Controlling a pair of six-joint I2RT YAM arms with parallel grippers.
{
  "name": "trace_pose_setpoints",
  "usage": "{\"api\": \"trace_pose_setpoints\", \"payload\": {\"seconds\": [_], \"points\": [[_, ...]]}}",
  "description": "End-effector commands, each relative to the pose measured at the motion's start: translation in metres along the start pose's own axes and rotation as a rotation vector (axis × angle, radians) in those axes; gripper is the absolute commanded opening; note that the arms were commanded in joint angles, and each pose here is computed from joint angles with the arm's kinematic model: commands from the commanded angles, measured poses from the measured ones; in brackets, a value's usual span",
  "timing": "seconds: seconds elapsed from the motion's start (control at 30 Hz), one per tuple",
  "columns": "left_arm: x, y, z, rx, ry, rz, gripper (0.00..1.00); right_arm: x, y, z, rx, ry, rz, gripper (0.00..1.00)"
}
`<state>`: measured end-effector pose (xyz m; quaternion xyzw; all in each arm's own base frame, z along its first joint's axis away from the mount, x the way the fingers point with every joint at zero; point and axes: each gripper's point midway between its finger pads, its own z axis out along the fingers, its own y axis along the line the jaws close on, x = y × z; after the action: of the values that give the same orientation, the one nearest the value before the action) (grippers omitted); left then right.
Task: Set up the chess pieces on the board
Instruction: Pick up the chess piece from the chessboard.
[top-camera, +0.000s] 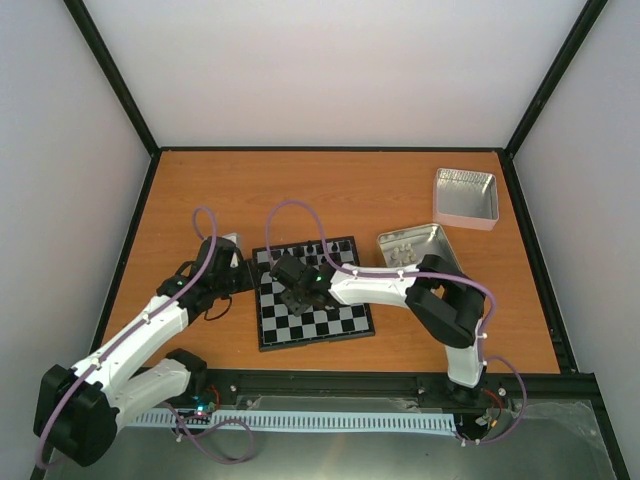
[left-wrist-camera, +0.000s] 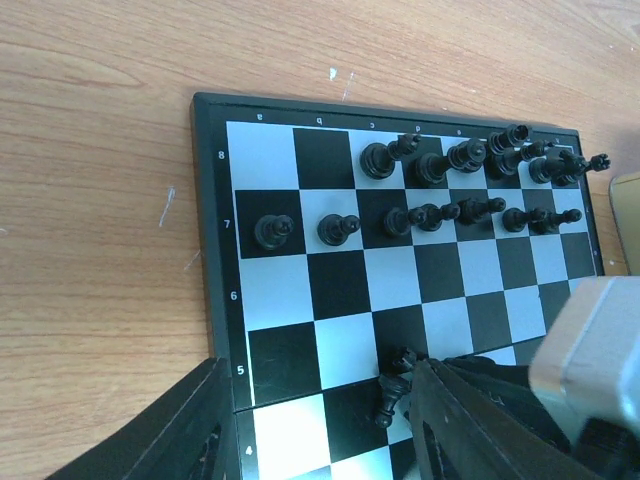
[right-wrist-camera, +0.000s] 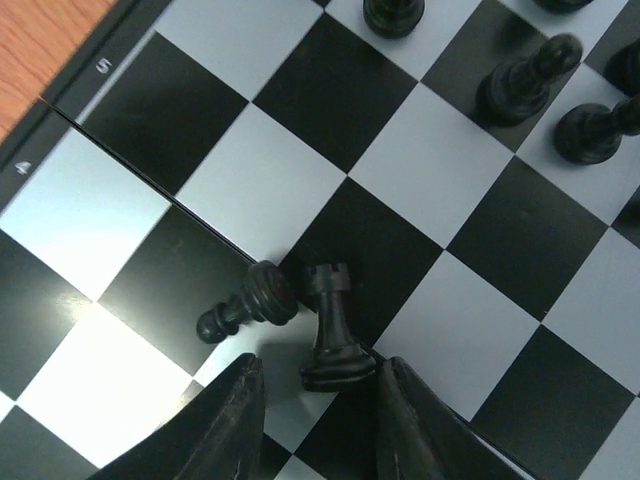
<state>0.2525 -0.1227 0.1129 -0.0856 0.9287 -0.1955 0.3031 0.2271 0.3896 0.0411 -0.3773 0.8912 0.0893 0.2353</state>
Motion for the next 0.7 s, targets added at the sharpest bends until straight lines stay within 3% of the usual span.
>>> {"api": "trace_pose_setpoints", "payload": {"seconds": [0.0, 0.3, 0.67], "points": [[-0.010, -0.003, -0.002, 0.009, -0.030, -0.016, 0.51, -0.004, -0.007, 0.008, 0.022, -0.005, 0.002, 0.32], [-0.008, -0.010, -0.003, 0.045, -0.016, -0.035, 0.50, -0.006, -0.006, 0.013, 0.008, -0.035, -0.013, 0.16], [0.001, -0.032, -0.005, 0.165, 0.053, -0.062, 0.55, -0.029, -0.012, -0.022, -0.015, -0.262, 0.009, 0.15]]}}
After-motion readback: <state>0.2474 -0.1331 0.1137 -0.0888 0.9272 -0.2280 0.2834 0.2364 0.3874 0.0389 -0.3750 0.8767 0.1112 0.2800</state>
